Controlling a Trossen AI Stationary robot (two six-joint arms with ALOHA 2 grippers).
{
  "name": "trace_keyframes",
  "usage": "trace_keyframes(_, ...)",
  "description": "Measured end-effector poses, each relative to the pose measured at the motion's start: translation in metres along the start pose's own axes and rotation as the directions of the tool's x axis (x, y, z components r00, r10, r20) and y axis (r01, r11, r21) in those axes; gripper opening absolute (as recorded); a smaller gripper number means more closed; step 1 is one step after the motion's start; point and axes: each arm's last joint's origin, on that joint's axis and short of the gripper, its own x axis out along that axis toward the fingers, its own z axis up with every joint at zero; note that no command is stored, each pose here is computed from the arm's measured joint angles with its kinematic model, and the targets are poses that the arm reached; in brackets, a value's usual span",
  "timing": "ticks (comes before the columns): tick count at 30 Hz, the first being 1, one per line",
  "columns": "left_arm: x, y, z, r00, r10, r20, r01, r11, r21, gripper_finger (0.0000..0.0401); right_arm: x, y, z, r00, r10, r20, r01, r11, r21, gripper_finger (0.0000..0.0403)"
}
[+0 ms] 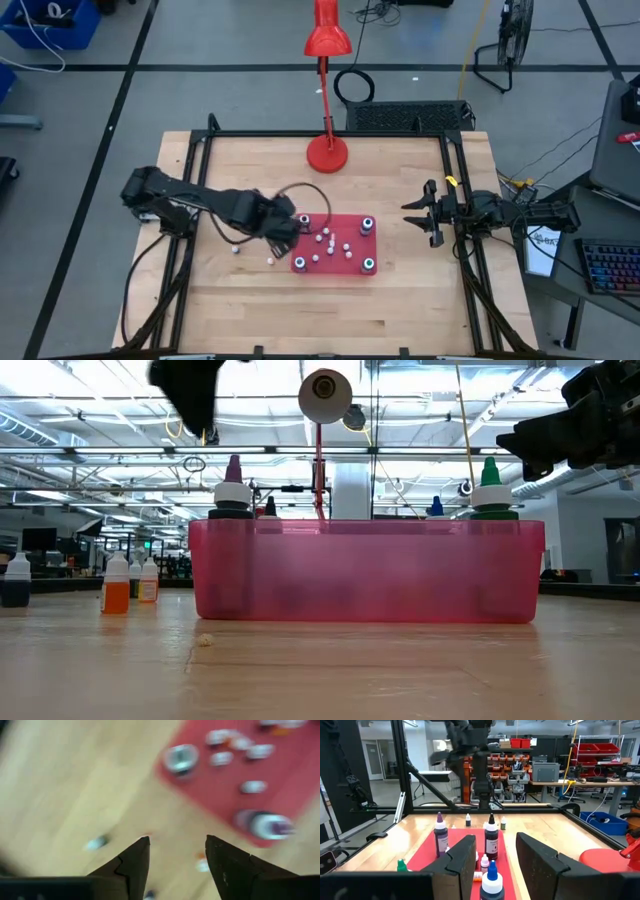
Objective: Pick & Place food coloring
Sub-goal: Put the small green food coloring bottle into the pink bin
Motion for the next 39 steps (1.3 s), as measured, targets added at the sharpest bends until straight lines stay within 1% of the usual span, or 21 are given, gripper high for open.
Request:
trace_keyframes(3, 0.003, 0.016, -0.011, 0.998, 0.067, -0.006, -0.067, 0.995, -0.069, 0.0214, 0.000, 0.000, 0.000, 1.000, 0.000, -0.002, 0.000, 1.000, 0.000, 0.0130)
trace_keyframes(6, 0.014, 0.030, -0.019, 0.998, 0.065, -0.002, -0.065, 0.990, -0.124, 0.0239, 0.000, 0.000, 0.000, 1.000, 0.000, -0.002, 0.000, 1.000, 0.000, 0.0130)
trace_keyframes(10, 0.044, 0.052, -0.032, 0.995, 0.079, -0.061, -0.089, 0.980, -0.176, 0.0271, 0.000, 0.000, 0.000, 1.000, 0.000, -0.002, 0.000, 1.000, 0.000, 0.0130)
trace_keyframes(14, 0.074, 0.070, -0.042, 0.987, 0.084, -0.133, -0.114, 0.966, -0.231, 0.0287, 0.000, 0.000, 0.000, 1.000, 0.000, -0.001, 0.000, 1.000, 0.000, 0.0130)
trace_keyframes(16, 0.087, 0.079, -0.045, 0.981, 0.085, -0.172, -0.126, 0.962, -0.243, 0.0288, 0.000, 0.000, 0.000, 1.000, 0.001, -0.001, -0.001, 1.000, 0.000, 0.0130)
trace_keyframes(19, 0.106, 0.089, -0.046, 0.979, 0.049, -0.200, -0.100, 0.963, -0.252, 0.0283, 0.000, 0.000, 0.000, 1.000, 0.001, -0.001, -0.001, 1.000, 0.000, 0.0130)
trace_keyframes(23, 0.122, 0.101, -0.045, 0.978, 0.015, -0.210, -0.069, 0.965, -0.254, 0.0270, 0.000, 0.000, 0.000, 1.000, 0.000, -0.002, 0.000, 1.000, 0.000, 0.0130)
trace_keyframes(27, 0.132, 0.112, -0.044, 0.976, 0.017, -0.217, -0.075, 0.962, -0.263, 0.0258, 0.000, 0.000, 0.000, 1.000, 0.000, -0.002, 0.000, 1.000, 0.000, 0.0130)
trace_keyframes(30, 0.138, 0.120, -0.047, 0.969, 0.035, -0.244, -0.100, 0.960, -0.260, 0.0254, 0.000, 0.000, 0.000, 1.000, 0.001, -0.002, -0.001, 1.000, 0.000, 0.0130)
trace_keyframes(33, 0.147, 0.127, -0.051, 0.967, 0.042, -0.253, -0.114, 0.954, -0.278, 0.0253, 0.000, 0.000, 0.000, 1.000, 0.000, -0.002, 0.000, 1.000, 0.000, 0.0130)
trace_keyframes(39, 0.164, 0.133, -0.056, 0.973, -0.014, -0.231, -0.055, 0.955, -0.291, 0.0253, 0.000, 0.000, 0.000, 1.000, 0.000, -0.002, 0.000, 1.000, 0.000, 0.0130)
